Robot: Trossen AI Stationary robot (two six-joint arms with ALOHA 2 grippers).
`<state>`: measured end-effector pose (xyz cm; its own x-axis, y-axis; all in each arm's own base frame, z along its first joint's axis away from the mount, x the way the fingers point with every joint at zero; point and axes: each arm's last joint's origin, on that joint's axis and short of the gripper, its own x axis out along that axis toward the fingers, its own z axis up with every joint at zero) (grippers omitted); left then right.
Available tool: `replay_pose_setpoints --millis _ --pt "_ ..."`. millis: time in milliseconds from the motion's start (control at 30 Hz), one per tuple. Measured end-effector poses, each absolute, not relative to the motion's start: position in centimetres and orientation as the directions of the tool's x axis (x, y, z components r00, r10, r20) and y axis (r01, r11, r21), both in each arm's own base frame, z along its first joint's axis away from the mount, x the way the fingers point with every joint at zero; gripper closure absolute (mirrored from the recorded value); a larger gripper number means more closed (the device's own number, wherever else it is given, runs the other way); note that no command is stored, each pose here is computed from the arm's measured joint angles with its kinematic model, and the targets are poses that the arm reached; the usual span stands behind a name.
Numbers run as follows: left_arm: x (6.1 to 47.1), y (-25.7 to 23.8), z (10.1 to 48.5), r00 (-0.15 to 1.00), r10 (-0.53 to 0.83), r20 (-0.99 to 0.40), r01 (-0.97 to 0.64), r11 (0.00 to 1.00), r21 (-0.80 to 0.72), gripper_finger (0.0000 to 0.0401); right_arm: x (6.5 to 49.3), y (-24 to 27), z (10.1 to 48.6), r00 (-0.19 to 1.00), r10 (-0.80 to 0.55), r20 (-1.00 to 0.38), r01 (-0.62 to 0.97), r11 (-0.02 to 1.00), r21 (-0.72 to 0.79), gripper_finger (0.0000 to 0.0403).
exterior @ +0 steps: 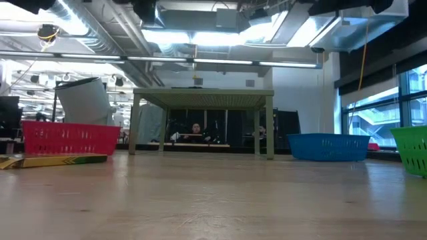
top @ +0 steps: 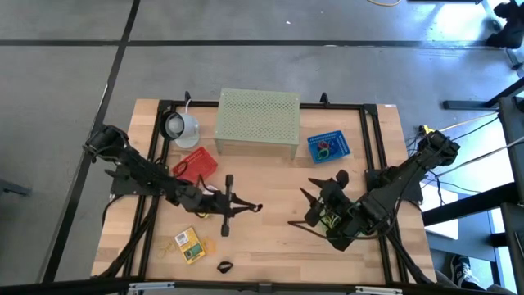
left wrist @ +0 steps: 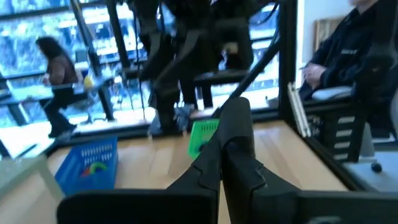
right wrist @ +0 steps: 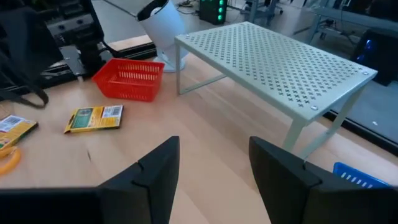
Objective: Pick & Place Office Desk Supplies
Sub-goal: Put the black rubber band into the green bin
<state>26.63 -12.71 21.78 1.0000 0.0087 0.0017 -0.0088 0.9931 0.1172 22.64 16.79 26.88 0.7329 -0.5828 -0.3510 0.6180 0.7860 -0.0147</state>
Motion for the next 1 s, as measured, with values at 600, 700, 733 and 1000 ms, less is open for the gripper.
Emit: replay_pose_setpoints --millis 600,700,733,1000 --pt "26.3 -13.4 23.4 0.975 -0.146 0.166 0.14 0.989 0.05 0.0398 27.9 21.2 26.2 0.908 -0.172 -0.382 0.127 0.982 -0.14 0.0209" --pt "26.3 -13.6 23.3 0.969 -0.193 0.157 0.188 0.981 0.043 0.0398 29.2 21.6 25.7 0.928 -0.084 -0.362 0.023 0.985 -0.171 0.0209" --pt "26.4 -13.6 23.1 0.967 -0.208 0.15 0.203 0.978 0.046 0.0398 29.6 21.7 25.6 0.933 -0.066 -0.354 0.003 0.984 -0.176 0.0209" --pt "28.1 -14.3 21.8 0.972 -0.208 0.105 0.197 0.974 0.113 0.0398 30.7 20.8 25.3 0.936 -0.089 -0.342 0.034 0.986 -0.163 0.0209"
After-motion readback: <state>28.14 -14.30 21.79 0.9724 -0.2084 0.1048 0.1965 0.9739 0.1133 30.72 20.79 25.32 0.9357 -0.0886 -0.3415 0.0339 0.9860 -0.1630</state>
